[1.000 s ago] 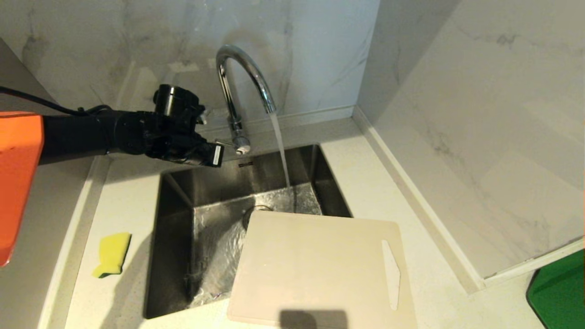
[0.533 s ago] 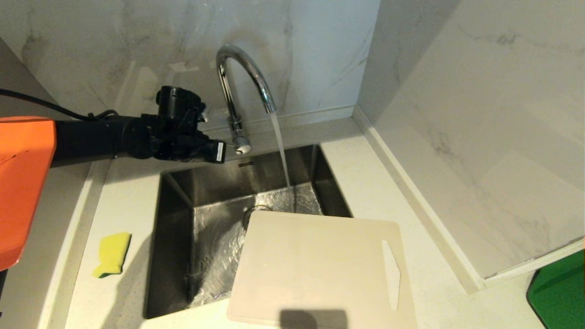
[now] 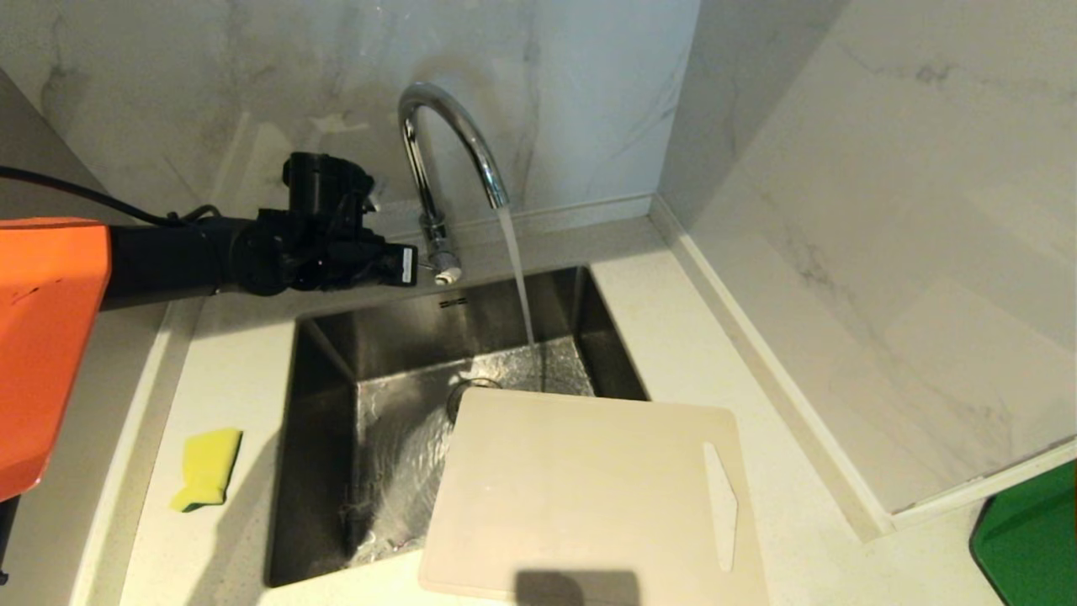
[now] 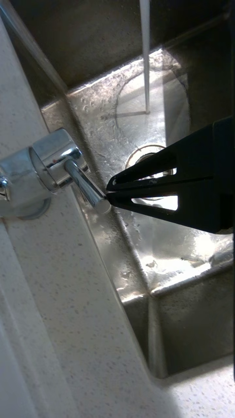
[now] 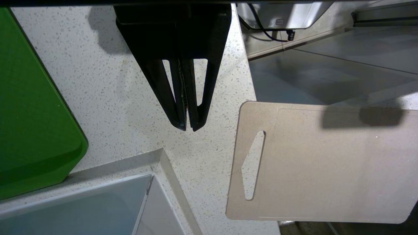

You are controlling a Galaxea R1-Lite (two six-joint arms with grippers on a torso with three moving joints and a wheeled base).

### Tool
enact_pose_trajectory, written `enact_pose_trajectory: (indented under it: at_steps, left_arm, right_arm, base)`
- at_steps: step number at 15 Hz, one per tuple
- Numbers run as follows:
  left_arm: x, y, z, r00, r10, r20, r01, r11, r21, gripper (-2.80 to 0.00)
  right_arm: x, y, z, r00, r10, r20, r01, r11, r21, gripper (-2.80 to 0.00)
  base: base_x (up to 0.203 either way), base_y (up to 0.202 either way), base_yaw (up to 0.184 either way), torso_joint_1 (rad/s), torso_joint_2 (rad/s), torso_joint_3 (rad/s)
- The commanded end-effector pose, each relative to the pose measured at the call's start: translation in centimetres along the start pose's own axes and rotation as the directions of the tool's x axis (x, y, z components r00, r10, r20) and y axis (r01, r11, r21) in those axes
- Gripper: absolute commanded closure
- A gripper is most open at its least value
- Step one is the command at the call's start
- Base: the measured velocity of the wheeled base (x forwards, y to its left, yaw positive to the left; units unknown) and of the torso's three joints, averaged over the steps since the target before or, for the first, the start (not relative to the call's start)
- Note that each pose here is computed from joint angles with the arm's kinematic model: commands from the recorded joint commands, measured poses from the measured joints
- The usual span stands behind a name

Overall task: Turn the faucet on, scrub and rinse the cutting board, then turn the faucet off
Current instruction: Turn off the tap

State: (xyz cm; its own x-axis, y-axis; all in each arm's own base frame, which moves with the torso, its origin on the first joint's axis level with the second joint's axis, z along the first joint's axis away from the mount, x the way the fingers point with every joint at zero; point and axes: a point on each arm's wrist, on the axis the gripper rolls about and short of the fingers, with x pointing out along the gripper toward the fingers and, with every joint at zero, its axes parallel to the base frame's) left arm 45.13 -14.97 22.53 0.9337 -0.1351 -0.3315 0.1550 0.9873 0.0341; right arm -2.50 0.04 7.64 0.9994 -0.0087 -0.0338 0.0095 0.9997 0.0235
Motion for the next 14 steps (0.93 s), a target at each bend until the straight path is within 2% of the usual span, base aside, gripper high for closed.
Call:
enact_pose_trajectory:
  at_steps: [1,14]
  left_arm:
    - [0.38,0.01,-0.14,1.000,0.003,0.011,-0.003,1.000,-0.003,0.00]
    - [0.77,0.04,-0.28,0.999,0.037,0.027,-0.037,0.999,-0.006,0.00]
  right_arm:
    - [0.00,0.00,0.00,1.000,0.000,0.000,0.000,1.000,0.000,0.00]
    - [0.00,0.00,0.00,1.000,-0.001,0.000,0.001,1.000,0.000,0.00]
  base:
    - [0.000,0.000,0.000,0.000,0.00,0.000]
    - [0.000,0.000,0.000,0.000,0.00,0.000]
